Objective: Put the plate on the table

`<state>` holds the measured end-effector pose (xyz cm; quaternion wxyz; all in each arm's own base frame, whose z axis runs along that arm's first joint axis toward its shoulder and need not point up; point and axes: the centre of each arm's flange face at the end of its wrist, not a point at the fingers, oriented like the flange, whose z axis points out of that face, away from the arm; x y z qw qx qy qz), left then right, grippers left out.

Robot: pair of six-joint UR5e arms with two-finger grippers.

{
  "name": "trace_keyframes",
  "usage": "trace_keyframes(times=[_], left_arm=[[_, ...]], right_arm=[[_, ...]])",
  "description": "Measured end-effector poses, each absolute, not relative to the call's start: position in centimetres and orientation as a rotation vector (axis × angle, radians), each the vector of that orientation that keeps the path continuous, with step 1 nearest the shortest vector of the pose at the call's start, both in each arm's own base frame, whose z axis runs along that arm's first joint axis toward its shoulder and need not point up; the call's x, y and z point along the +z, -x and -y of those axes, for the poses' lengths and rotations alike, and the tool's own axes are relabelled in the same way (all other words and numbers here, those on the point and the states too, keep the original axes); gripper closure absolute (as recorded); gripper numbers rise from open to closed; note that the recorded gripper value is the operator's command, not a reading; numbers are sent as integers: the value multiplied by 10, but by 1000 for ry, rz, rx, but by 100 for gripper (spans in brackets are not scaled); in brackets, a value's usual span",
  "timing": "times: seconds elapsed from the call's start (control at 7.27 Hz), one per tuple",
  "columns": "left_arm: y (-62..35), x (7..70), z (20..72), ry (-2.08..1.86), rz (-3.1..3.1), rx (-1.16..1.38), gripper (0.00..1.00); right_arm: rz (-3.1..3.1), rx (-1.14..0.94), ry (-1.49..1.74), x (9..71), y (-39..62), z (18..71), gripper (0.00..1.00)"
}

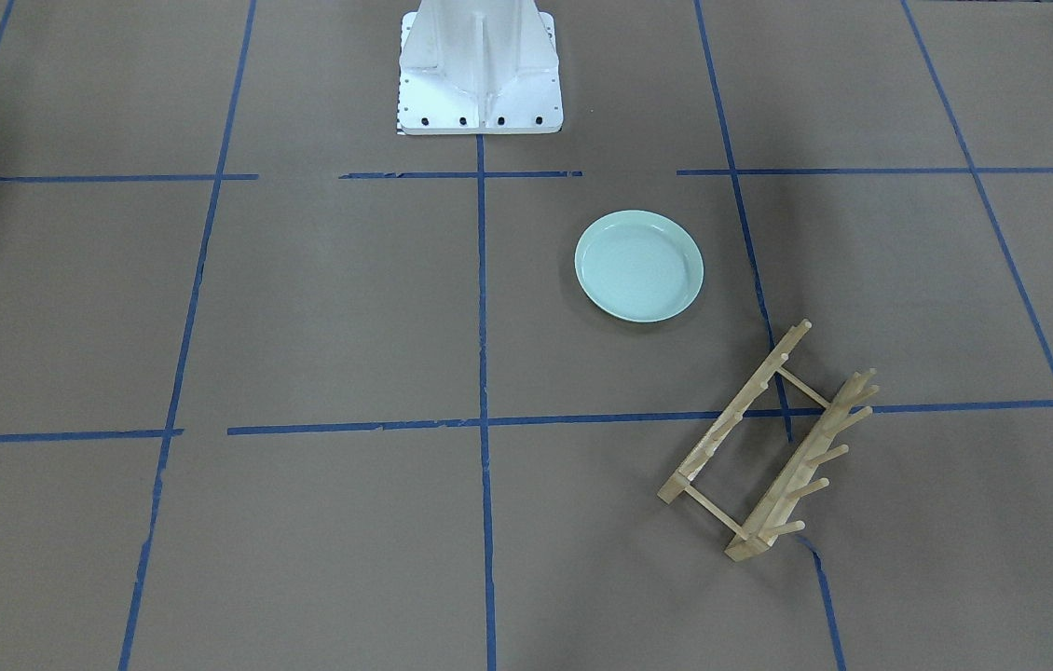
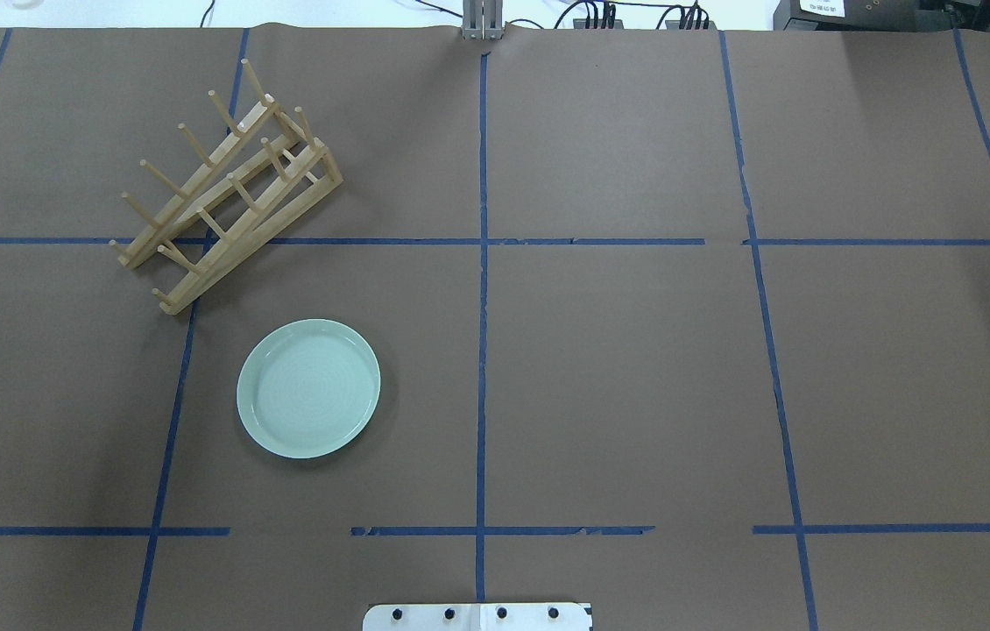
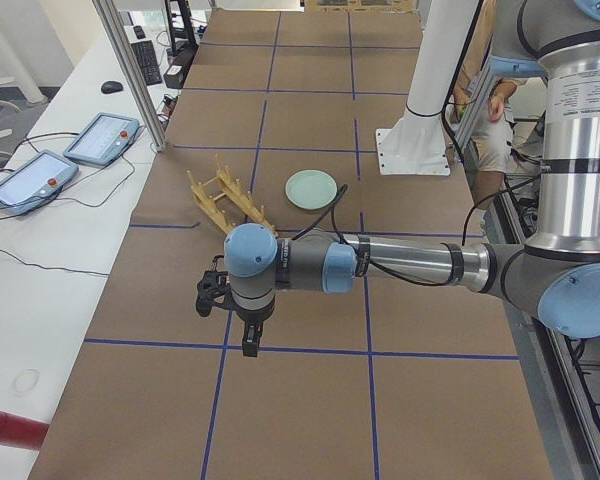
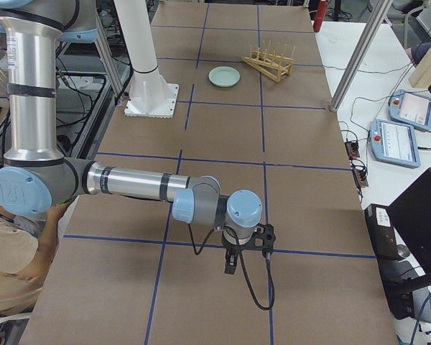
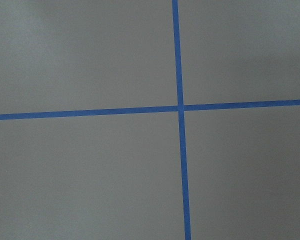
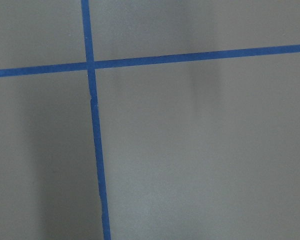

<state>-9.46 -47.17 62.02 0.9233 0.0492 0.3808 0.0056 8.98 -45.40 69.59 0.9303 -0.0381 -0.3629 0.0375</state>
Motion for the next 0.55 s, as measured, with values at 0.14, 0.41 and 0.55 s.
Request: trace_keyframes(times=[0.14, 0.41, 0.55], left_arm=[[95, 621, 471, -101, -781, 11, 0], [96, 612, 476, -116, -777, 18, 0], [97, 605, 480, -126, -775, 22, 0]], right_arm=[[743, 77, 78, 696, -90, 454, 0], [743, 77, 78, 696, -90, 454, 0], [743, 77, 78, 696, -90, 454, 0]])
